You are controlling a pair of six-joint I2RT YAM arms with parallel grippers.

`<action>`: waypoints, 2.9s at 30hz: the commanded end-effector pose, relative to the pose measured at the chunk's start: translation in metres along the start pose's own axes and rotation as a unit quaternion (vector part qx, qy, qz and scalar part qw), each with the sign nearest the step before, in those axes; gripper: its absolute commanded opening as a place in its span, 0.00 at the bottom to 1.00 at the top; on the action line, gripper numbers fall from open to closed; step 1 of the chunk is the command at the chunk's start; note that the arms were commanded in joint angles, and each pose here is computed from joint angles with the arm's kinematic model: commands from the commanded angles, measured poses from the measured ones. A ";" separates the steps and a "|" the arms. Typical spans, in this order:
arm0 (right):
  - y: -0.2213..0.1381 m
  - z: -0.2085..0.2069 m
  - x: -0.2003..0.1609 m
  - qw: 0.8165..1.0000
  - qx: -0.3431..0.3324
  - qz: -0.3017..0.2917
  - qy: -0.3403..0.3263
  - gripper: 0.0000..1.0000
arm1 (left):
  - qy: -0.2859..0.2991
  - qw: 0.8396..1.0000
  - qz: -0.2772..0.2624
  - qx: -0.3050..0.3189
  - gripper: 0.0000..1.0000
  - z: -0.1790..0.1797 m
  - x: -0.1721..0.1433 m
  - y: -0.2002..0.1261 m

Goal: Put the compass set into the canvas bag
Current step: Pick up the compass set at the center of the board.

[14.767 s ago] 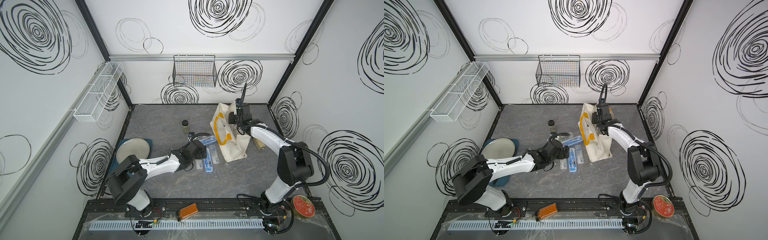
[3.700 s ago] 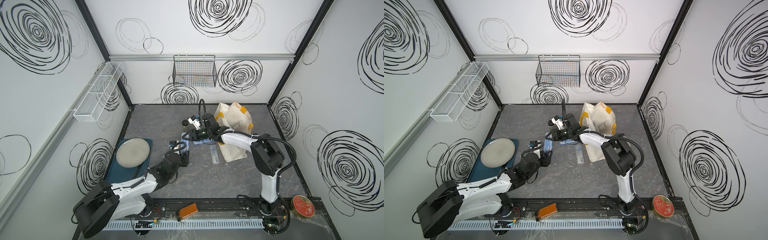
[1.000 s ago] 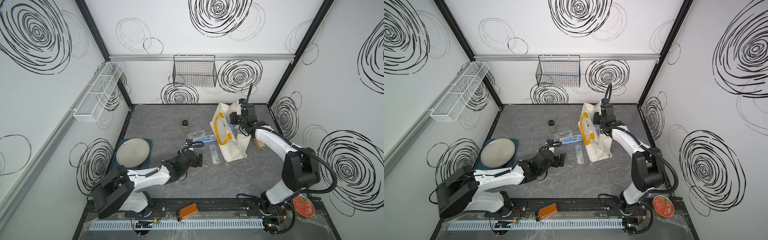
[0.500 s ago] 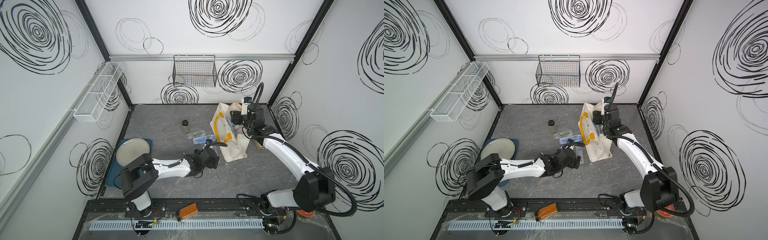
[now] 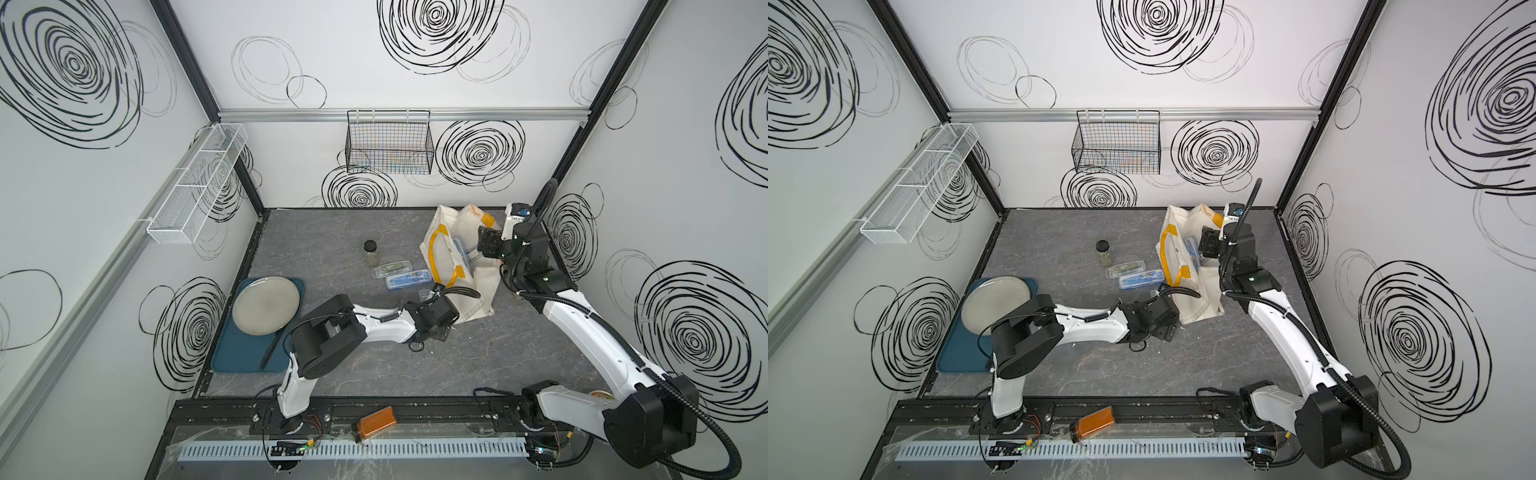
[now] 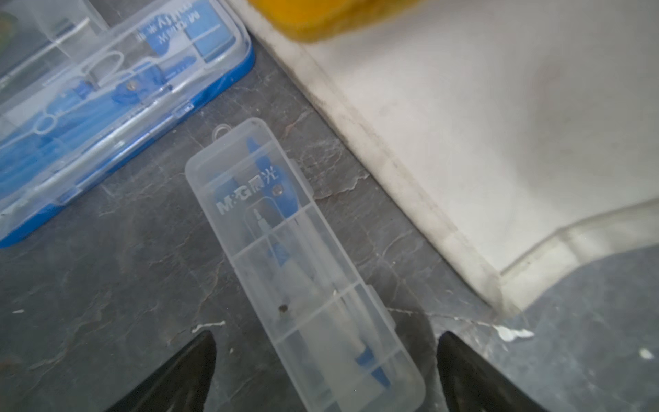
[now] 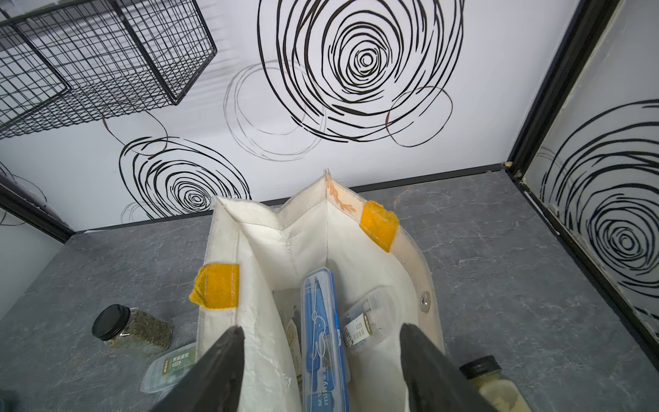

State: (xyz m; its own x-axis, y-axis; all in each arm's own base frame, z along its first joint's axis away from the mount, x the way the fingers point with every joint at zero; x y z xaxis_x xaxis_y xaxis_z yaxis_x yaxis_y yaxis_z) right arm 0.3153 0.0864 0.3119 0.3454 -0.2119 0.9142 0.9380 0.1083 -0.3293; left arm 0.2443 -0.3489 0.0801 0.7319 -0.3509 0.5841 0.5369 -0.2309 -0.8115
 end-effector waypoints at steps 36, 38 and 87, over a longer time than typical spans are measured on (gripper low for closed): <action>0.027 0.119 -0.028 0.962 0.245 0.110 -0.045 0.74 | -0.122 0.976 -0.177 -0.039 0.37 0.102 -0.023 -0.075; 0.030 0.131 -0.035 0.953 0.271 0.128 -0.043 0.74 | -0.138 0.965 -0.217 -0.042 0.38 0.110 -0.024 -0.089; 0.048 0.197 -0.107 0.886 0.388 0.252 0.038 0.03 | -0.205 0.903 -0.363 -0.103 0.99 0.124 -0.003 -0.125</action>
State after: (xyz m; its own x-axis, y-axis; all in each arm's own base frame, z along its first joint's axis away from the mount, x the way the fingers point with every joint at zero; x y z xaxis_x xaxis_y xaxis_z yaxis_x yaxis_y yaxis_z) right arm 0.3135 0.3061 0.2288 0.7756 -0.0050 0.6312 0.3401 0.8457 -0.4112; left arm 0.2253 -0.2104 0.1729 0.3791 0.2792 0.8822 0.8608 -0.4564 -0.2254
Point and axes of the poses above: each gripper's point midway between its finger pads, its own y axis out along the fingers, its own z axis along the line the jaws close on, x = y × z, the point moved 8 cm from there along -y, back along the fingers, and after that the axes turned 3 degrees about y, right-handed, at the moved point
